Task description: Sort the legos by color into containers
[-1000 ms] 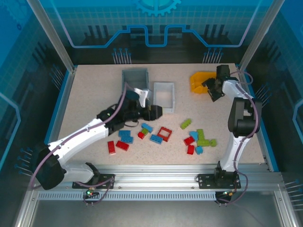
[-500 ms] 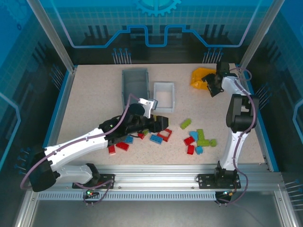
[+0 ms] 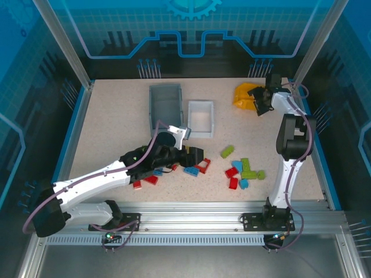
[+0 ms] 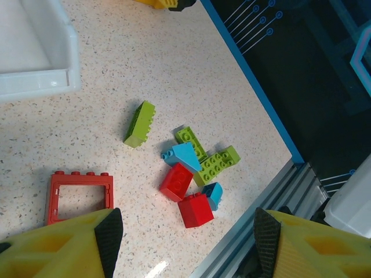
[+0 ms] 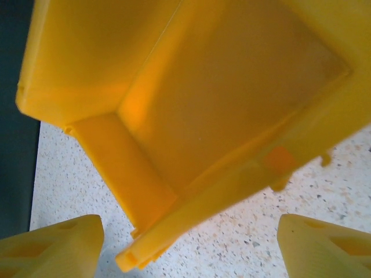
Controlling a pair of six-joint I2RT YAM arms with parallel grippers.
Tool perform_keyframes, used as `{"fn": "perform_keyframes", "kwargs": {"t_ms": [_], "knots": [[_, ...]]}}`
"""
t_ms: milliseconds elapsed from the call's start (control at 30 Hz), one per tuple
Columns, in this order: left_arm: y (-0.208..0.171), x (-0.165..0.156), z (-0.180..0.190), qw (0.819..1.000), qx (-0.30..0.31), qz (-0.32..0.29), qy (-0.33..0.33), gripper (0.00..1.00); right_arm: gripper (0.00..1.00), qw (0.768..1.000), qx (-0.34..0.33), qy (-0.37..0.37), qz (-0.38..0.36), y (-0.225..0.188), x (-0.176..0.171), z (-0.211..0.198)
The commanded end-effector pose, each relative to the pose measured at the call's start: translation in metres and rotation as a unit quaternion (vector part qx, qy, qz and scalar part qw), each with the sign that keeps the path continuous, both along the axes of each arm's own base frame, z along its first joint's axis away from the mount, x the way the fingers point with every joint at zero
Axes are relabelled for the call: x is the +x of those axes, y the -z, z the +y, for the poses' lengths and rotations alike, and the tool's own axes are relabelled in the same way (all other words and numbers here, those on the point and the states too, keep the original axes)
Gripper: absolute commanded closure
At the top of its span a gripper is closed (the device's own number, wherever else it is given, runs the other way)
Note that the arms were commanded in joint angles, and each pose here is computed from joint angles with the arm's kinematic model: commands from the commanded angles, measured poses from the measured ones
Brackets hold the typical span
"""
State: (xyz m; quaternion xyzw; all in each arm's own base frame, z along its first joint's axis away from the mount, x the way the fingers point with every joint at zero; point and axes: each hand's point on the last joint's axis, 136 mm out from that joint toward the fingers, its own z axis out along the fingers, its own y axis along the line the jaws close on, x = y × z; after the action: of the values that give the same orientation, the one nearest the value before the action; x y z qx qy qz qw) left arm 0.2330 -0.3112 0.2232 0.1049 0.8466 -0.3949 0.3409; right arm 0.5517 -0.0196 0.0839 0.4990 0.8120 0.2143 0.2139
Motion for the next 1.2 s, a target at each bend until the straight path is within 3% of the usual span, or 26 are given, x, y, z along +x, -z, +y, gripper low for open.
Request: {"fn": "perform_keyframes", "kwargs": {"t_ms": [0,267,400,467,667,833,1000,1167], "knots": [[-0.004,-0.003,0.002,1.000,-0.014,-0.003,-0.006,0.36,0.27,0.999,0.016,0.019,0.025,0.016,0.004,-0.006],[-0.010,-0.004,0.006,1.000,-0.006,-0.012,-0.007,0.38,0.57,0.998,-0.032,0.005,0.062,0.009,-0.007,-0.017],[-0.014,-0.003,0.010,1.000,-0.001,-0.020,-0.013,0.38,0.75,0.992,-0.074,-0.042,0.094,0.003,-0.024,-0.019],[-0.016,-0.003,0.015,1.000,0.003,-0.024,-0.019,0.38,0.79,0.986,-0.102,-0.076,0.105,-0.002,-0.034,-0.017],[-0.017,-0.003,0.024,0.999,0.014,-0.024,-0.033,0.38,0.86,0.952,-0.167,-0.229,0.113,-0.005,-0.066,0.019],[-0.020,-0.006,0.029,0.999,0.008,-0.022,-0.039,0.38,0.86,0.899,-0.259,-0.336,0.107,-0.019,-0.087,0.052],[-0.021,-0.009,0.033,0.999,0.002,-0.017,-0.043,0.38,0.86,0.868,-0.291,-0.389,0.107,-0.017,-0.091,0.064],[-0.020,-0.010,0.034,0.999,0.003,-0.009,-0.043,0.38,0.86,0.854,-0.297,-0.411,0.117,-0.008,-0.092,0.059]]}}
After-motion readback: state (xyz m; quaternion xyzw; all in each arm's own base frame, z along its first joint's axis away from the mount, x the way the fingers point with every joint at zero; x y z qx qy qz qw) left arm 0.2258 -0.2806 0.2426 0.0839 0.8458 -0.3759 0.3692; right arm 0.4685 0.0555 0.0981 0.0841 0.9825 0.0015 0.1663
